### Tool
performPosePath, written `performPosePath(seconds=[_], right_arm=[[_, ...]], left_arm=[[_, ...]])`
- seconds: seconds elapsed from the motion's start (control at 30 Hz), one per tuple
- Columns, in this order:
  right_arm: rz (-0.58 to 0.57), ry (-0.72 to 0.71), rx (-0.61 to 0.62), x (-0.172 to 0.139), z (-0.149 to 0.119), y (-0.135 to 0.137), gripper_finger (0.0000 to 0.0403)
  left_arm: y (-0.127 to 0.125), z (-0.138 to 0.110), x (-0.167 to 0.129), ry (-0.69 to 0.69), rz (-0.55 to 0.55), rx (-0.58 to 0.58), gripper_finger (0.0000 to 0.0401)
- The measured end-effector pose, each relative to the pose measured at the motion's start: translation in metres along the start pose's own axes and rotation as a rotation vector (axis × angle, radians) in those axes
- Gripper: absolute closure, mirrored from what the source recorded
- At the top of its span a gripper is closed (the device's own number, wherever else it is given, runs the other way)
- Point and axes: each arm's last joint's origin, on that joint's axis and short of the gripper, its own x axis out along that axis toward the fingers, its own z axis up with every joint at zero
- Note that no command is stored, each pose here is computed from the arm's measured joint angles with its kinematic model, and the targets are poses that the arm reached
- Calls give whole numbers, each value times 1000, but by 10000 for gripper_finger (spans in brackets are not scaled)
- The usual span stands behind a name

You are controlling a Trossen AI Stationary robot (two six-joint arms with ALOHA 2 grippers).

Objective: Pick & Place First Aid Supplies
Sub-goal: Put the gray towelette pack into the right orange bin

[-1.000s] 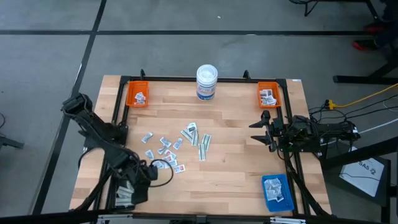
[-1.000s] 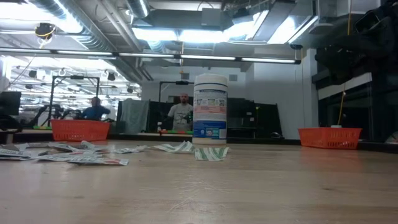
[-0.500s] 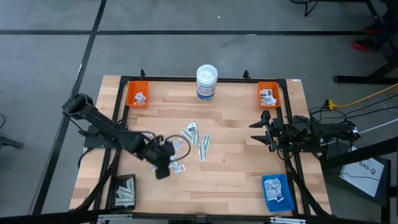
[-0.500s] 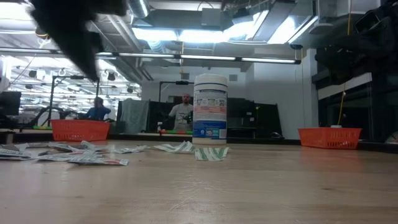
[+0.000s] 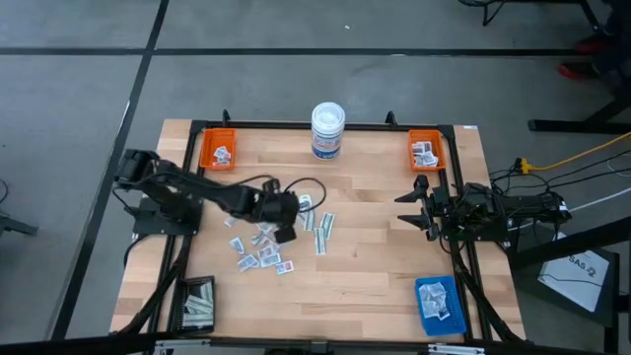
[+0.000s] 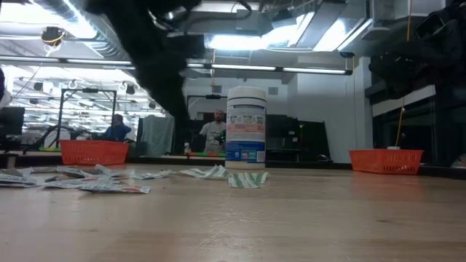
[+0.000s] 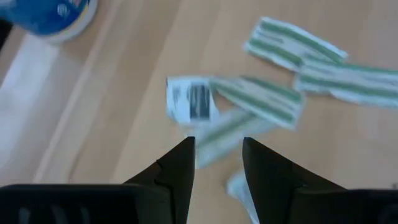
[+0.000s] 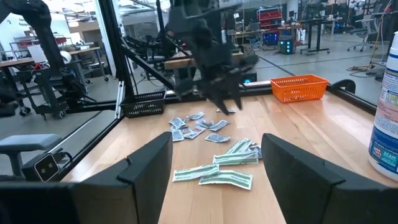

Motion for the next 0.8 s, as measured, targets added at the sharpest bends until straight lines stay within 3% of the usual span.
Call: performPosePath(seconds=[0.23,0.43,0.8], right_arm=[[0,1,0,0,0,0,158],[0,0,0,0,0,0,158],[0,0,0,0,0,0,158]], left_arm=[[27,18,48,-54,24,-135,272],[53,13,76,47,20,-329,272],[60,7,94,105,10,-367,272]])
